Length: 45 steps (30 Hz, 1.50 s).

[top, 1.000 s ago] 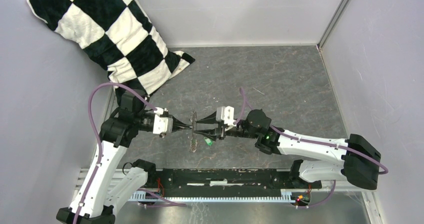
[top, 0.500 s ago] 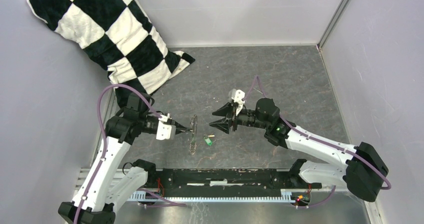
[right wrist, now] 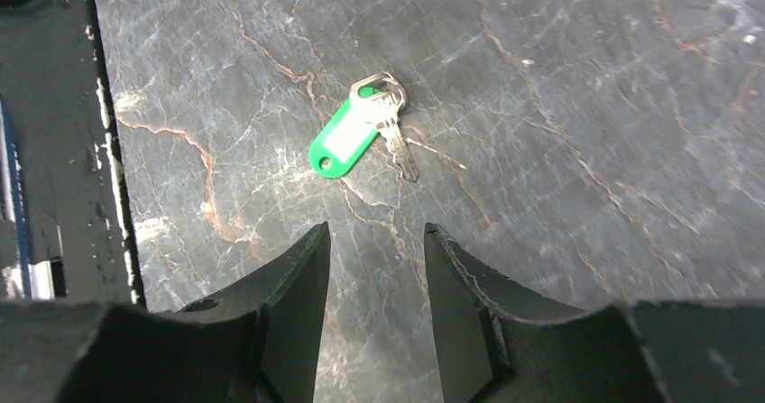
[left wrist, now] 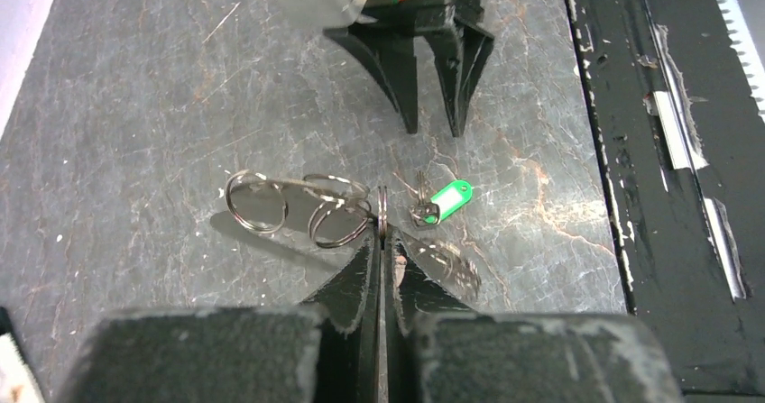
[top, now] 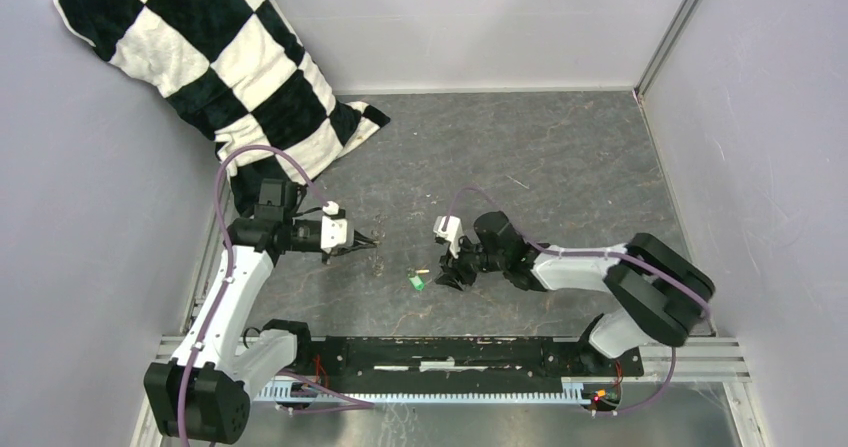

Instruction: Put the keys on the keyring

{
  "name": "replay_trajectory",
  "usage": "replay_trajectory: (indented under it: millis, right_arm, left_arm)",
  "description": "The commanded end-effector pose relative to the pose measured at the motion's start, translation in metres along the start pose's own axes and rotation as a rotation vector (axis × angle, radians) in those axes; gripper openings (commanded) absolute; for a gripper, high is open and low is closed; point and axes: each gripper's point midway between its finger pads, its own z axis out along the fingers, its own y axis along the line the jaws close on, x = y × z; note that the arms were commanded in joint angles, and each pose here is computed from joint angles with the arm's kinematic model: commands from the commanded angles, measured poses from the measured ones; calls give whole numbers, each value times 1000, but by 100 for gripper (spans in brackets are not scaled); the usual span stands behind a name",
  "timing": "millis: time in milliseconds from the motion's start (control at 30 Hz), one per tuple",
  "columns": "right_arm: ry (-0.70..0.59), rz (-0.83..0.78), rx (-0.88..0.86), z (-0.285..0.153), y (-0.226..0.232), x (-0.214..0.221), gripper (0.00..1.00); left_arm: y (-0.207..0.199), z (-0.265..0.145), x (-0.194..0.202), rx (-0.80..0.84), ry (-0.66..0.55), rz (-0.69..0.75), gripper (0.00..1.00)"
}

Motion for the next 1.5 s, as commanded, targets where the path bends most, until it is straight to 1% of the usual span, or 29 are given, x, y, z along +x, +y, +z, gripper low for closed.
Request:
replay_trajectory:
  millis: [0, 167, 400, 667, 867, 1067, 1167, 1467]
  right_arm:
    - [-135, -133, -100, 21, 2, -40, 49]
    - [-179, -177, -176, 38, 4, -50, 51]
    - [-229, -185, -224, 52, 3, -56, 52]
    - [-191, -155, -278, 64, 7, -38, 43]
    - [-157, -163, -242, 65, 0, -29, 43]
    - [-162, -192, -210, 60, -7, -36, 44]
    - [-147, -175, -200, 62, -14, -33, 44]
    - [-157, -164, -221, 60, -14, -37, 45]
  left_arm:
    - [-8, -1, -1, 38, -10, 91, 2]
    - [-17, -5, 4, 52, 12, 100, 2]
    - [-28, -7, 7, 73, 25, 92, 2]
    - [-30, -9, 2, 73, 29, 88, 2]
    - [-31, -10, -4, 75, 16, 86, 2]
    - [-33, -11, -9, 77, 4, 81, 2]
    - [-33, -11, -11, 75, -1, 79, 2]
    - [-36, -11, -13, 78, -8, 74, 2]
